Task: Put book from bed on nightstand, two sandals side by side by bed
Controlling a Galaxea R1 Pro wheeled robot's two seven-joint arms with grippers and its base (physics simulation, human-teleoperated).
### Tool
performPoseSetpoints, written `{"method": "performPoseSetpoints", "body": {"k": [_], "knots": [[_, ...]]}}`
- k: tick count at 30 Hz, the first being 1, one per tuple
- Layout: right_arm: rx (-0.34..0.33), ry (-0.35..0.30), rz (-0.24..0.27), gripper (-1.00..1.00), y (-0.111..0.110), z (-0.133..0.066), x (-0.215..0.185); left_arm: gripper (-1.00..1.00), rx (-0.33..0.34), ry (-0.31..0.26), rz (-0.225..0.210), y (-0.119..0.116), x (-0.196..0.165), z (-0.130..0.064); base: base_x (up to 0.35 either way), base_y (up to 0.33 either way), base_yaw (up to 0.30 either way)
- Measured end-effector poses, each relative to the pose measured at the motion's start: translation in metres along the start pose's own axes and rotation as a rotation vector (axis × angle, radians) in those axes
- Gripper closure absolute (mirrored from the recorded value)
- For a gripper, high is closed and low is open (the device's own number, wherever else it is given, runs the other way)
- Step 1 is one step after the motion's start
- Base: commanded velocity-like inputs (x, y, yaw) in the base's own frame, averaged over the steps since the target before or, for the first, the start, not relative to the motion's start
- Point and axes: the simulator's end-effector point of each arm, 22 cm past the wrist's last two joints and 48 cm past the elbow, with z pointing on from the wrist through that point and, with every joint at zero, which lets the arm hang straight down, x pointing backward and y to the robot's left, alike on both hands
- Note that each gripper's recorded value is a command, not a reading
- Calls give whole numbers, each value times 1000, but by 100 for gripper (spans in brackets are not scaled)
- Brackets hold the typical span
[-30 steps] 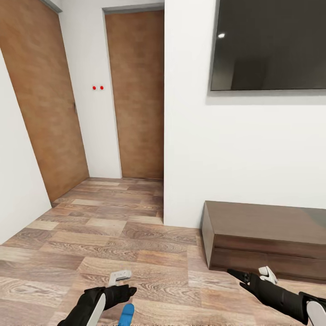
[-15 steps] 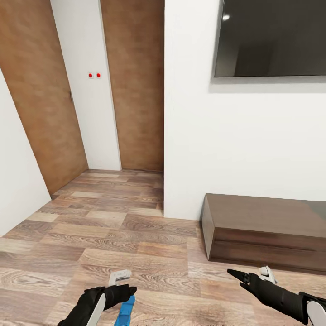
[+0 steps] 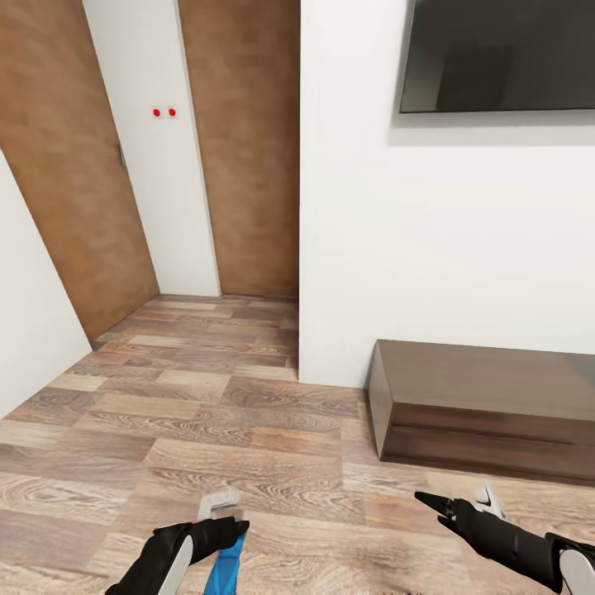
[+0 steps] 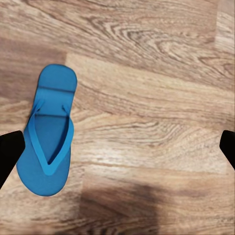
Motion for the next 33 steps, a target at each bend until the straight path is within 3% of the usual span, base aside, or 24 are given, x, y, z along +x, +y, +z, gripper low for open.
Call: {"method": "performPoseSetpoints", "body": {"k": [33], "knots": [[70, 84, 80, -100, -46, 24, 28, -100, -22, 128, -34, 19, 57, 35, 0, 0, 0]]}}
